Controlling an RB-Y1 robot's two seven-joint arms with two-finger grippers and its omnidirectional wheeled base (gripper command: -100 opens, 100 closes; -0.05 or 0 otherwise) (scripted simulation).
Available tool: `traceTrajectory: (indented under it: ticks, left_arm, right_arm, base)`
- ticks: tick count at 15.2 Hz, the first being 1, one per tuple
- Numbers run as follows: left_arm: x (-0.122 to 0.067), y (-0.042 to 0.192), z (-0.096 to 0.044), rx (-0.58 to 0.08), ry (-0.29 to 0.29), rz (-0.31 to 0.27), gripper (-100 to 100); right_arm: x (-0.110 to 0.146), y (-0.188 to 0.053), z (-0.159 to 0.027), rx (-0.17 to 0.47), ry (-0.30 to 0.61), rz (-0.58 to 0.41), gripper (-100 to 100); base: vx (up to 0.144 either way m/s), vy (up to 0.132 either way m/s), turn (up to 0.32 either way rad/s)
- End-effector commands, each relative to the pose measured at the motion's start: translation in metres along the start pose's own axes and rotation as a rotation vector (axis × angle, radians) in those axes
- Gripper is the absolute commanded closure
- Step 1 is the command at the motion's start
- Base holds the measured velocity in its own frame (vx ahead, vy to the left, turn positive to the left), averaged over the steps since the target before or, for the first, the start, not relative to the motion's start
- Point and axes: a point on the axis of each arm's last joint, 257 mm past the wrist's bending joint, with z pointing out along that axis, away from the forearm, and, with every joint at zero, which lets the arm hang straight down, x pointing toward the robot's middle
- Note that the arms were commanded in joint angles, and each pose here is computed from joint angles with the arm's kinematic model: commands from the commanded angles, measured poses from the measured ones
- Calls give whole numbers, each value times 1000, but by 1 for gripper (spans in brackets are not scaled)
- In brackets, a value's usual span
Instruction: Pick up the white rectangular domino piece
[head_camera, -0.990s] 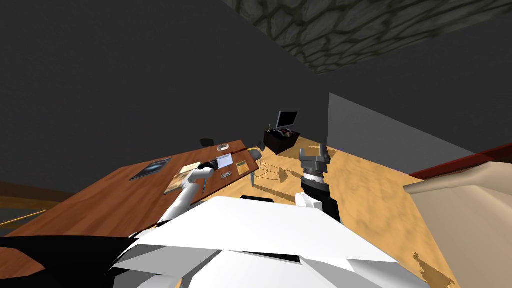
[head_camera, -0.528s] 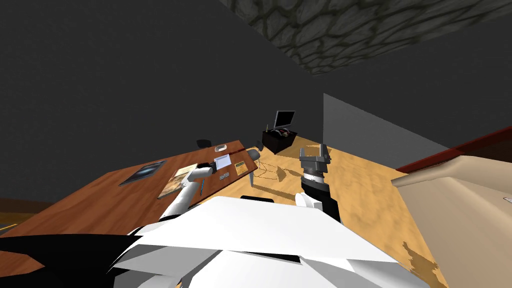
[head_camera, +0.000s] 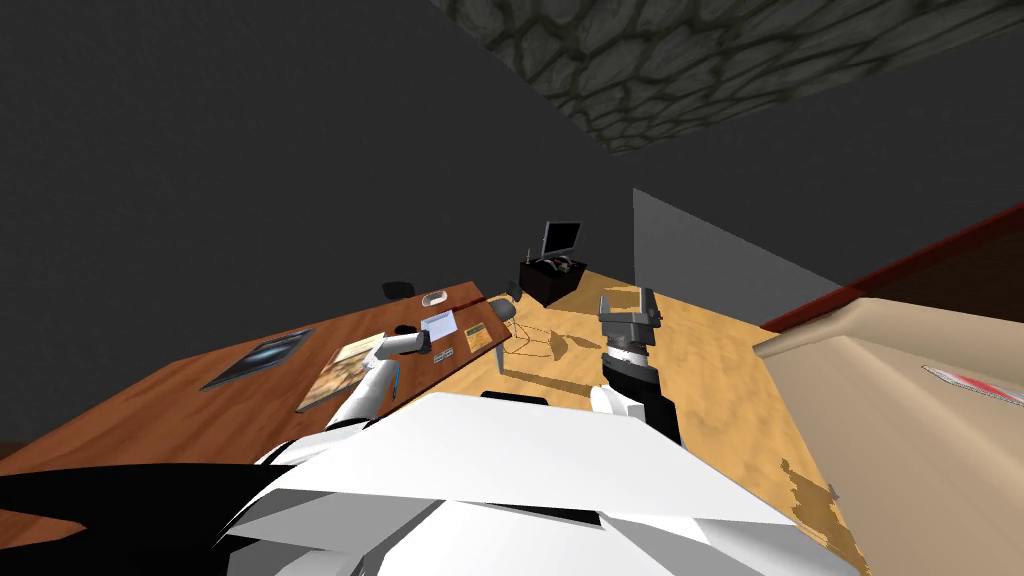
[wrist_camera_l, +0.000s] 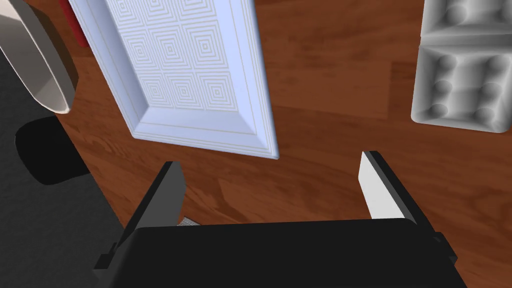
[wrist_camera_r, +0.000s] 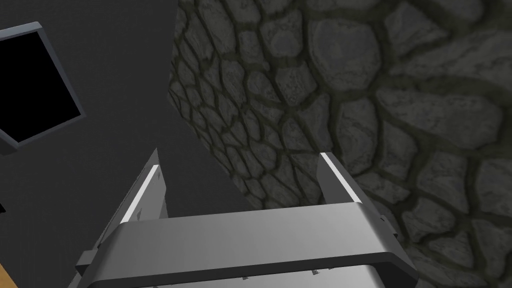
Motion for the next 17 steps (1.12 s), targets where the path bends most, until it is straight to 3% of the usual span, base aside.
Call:
traceTrajectory:
  ticks: [1, 10, 12, 17]
  left_arm:
    - [-8, 14, 4, -66, -15, -33, -100]
    - [-22, 68, 8, -302, -51, -137, -100]
    - [-23, 73, 6, -320, -55, -137, -100]
    - [-23, 108, 1, -465, -65, -196, -100]
  right_arm:
    - [0, 0, 0, 0, 0, 0, 0]
    - [0, 0, 0, 0, 0, 0, 0]
    - [0, 0, 0, 0, 0, 0, 0]
    - [0, 0, 0, 0, 0, 0, 0]
  base:
    - [0, -4, -96]
    - [3, 1, -105]
    - [6, 8, -63]
    - [10, 10, -86]
